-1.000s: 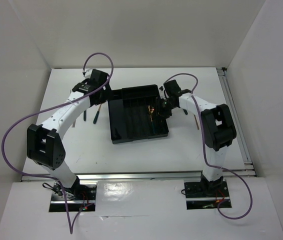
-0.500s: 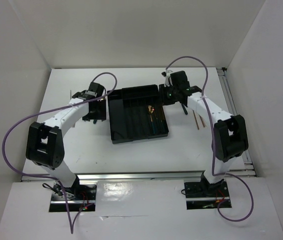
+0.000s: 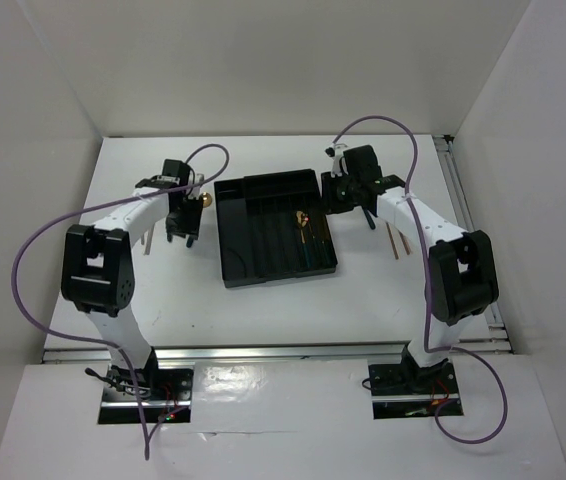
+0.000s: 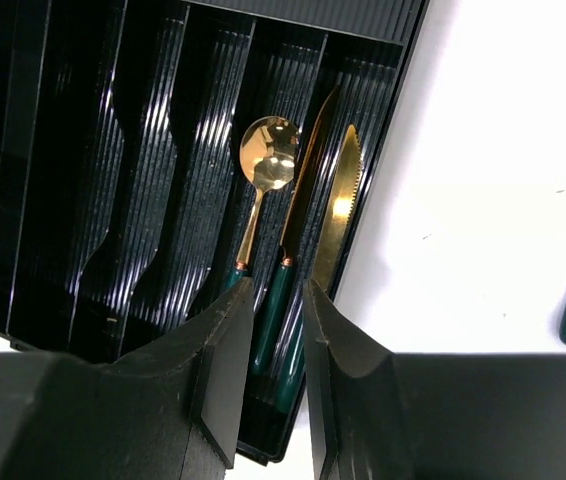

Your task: Sort the eating utensils into containers

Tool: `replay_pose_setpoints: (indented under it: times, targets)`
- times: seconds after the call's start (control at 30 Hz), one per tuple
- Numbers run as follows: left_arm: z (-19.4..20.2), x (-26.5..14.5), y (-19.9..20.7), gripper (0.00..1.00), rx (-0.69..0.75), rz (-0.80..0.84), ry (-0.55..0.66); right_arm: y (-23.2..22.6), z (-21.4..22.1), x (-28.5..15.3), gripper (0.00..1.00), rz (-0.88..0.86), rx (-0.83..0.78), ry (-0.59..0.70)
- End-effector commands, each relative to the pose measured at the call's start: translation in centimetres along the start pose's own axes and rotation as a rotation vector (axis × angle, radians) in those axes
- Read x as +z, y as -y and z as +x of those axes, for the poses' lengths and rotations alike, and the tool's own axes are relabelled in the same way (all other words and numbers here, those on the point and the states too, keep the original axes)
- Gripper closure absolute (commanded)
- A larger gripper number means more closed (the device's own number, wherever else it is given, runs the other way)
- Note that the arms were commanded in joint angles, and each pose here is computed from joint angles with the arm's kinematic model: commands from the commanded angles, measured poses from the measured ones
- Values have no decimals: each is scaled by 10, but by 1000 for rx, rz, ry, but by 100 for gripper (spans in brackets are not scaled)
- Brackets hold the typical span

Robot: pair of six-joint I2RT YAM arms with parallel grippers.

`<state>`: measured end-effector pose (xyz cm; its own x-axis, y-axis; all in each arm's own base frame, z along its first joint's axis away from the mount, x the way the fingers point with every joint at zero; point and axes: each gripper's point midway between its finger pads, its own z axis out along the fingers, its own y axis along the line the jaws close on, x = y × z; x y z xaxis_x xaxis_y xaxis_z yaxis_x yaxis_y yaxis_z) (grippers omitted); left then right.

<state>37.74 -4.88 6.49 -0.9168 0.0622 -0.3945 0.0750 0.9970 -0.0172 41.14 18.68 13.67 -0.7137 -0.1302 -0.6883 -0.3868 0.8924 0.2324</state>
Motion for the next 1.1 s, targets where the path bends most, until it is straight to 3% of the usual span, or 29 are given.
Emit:
replay_pose_setpoints:
  times: [0.0, 0.13, 0.8, 0.93, 1.0, 1.03, 1.07]
  targets:
    - [-22, 10, 5, 51, 63, 49, 27, -1, -26, -8, 66, -1, -42, 82]
    - [-25, 20, 3, 47, 72, 38, 29, -1, -26, -8, 66, -1, -42, 82]
    - [-33, 59, -14, 50, 84, 32, -8, 0, -39, 0, 66, -1, -54, 94]
    - [-28, 70, -14, 61, 75, 54, -33, 0, -40, 2, 66, -1, -54, 94]
    - [-30, 74, -14, 93, 76, 103, -32, 1, -41, 5, 66, -1, -63, 93]
    - [-26, 72, -11, 100, 74, 121, -49, 2, -39, 8, 66, 0, -61, 84]
    - [-26, 75, -14, 100, 50, 127, -60, 4, -39, 8, 66, 9, -60, 85]
